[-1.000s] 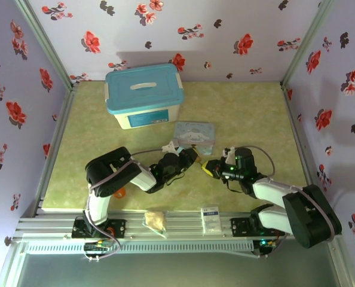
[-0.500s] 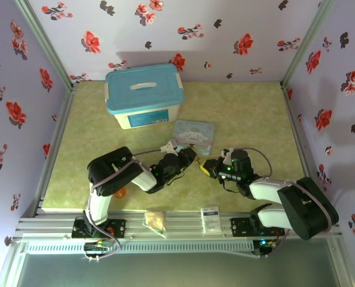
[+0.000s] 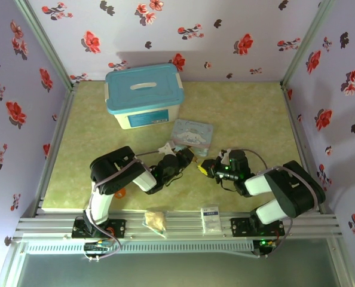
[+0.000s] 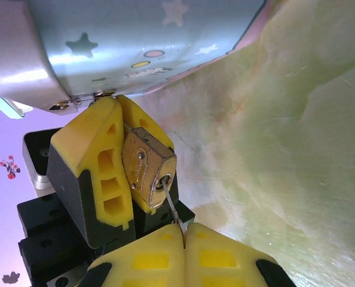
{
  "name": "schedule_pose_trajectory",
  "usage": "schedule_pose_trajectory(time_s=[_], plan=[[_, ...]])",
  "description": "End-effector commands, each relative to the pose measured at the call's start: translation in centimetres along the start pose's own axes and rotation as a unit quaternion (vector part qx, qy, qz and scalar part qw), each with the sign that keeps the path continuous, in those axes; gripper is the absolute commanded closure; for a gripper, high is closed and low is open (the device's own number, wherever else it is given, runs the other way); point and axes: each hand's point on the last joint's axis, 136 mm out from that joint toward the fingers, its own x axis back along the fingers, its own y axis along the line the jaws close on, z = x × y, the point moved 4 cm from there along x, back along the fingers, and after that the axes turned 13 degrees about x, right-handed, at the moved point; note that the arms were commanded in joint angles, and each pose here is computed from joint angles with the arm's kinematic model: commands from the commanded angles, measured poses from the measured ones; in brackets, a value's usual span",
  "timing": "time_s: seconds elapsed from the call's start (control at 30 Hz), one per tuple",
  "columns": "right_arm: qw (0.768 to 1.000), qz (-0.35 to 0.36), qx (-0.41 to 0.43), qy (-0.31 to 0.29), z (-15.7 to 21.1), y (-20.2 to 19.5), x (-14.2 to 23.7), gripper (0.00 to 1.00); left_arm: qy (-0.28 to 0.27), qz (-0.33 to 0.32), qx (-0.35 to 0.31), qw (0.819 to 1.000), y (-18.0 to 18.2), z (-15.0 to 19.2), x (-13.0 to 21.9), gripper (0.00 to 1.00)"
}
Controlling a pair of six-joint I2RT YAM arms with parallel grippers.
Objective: Unlock the padlock with the key
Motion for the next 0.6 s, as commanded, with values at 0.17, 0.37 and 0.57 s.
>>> schedule_pose_trajectory(time_s=[0.17, 0.37, 0.57], plan=[[0.989, -0.076, 0.108, -0.067, -3.1, 5.1, -0.4, 1.00, 0.155, 0.063, 0.011, 0.986, -3.0, 6.1, 1.4, 1.00], [0.985, -0.056, 0.142, -0.078, -3.2, 4.1, -0.3, 1.00, 0.167, 0.074, 0.039, 0.982, -4.2, 6.2, 2.0, 1.00], [0.982, -0.073, 0.156, -0.078, -3.5, 4.4, -0.5, 1.00, 0.180, 0.099, 0.053, 0.977, -6.4, 6.5, 2.3, 1.00]])
